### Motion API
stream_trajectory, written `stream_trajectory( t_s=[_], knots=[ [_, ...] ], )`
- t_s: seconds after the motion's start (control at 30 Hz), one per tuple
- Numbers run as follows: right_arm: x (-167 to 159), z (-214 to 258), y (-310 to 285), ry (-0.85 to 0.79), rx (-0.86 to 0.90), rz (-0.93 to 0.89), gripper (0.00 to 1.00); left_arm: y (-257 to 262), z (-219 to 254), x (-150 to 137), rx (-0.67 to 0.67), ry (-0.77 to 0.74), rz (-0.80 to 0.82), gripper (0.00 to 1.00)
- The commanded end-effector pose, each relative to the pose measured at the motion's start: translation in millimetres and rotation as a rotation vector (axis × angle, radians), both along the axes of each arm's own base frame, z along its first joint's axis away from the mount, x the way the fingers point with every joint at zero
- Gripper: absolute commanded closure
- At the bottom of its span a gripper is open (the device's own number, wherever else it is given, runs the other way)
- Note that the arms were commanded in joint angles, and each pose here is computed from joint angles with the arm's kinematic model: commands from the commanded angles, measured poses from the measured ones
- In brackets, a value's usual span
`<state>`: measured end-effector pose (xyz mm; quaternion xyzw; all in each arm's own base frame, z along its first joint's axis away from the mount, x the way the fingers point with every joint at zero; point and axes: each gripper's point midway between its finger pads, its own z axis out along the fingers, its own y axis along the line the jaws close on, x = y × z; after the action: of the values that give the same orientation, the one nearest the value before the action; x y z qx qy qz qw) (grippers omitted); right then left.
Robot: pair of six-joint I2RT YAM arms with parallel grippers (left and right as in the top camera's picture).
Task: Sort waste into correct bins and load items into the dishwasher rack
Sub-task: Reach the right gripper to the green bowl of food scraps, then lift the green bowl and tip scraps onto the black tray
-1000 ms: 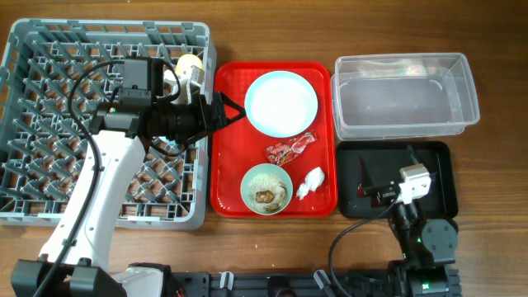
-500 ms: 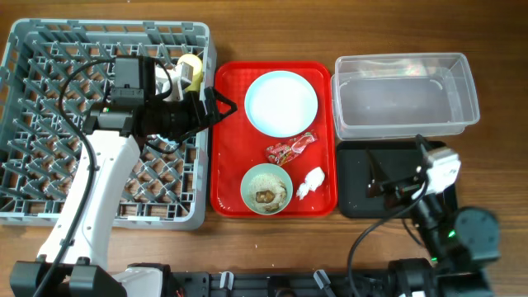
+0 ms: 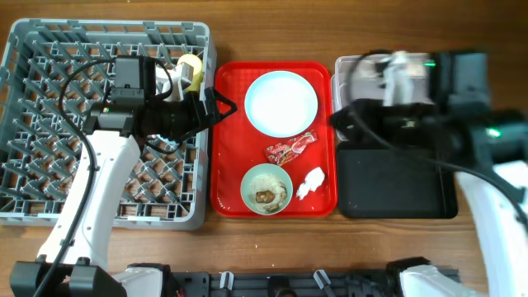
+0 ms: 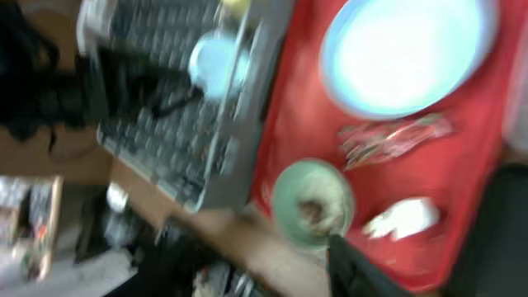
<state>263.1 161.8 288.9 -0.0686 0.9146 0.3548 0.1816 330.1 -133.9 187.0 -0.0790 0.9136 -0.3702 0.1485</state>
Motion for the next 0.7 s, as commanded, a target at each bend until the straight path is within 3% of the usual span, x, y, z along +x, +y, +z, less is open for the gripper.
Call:
stream_trajectory(
  t_s=[0.0, 0.13, 0.3, 0.5, 0.67],
  knots=[
    [-25, -40, 36, 0.129, -0.114, 0.090, 0.53, 1, 8, 2, -0.001, -0.023, 0.009, 0.00],
    [-67, -95, 72, 0.219, -0.308, 0.197, 0.53, 1, 8, 2, -0.001, -0.023, 0.008, 0.00],
    [-118, -146, 116, 0.164, -0.387, 0.402, 0.53, 1, 8, 2, -0.001, -0.023, 0.008, 0.00],
    [-113, -199, 119, -0.072, -0.604, 0.426, 0.55, 1, 8, 2, -0.001, -0.023, 0.009, 0.00],
    [-107, -224, 133, -0.185, -0.617, 0.514, 0.60, 1, 8, 2, -0.001, -0.023, 0.009, 0.00]
  ],
)
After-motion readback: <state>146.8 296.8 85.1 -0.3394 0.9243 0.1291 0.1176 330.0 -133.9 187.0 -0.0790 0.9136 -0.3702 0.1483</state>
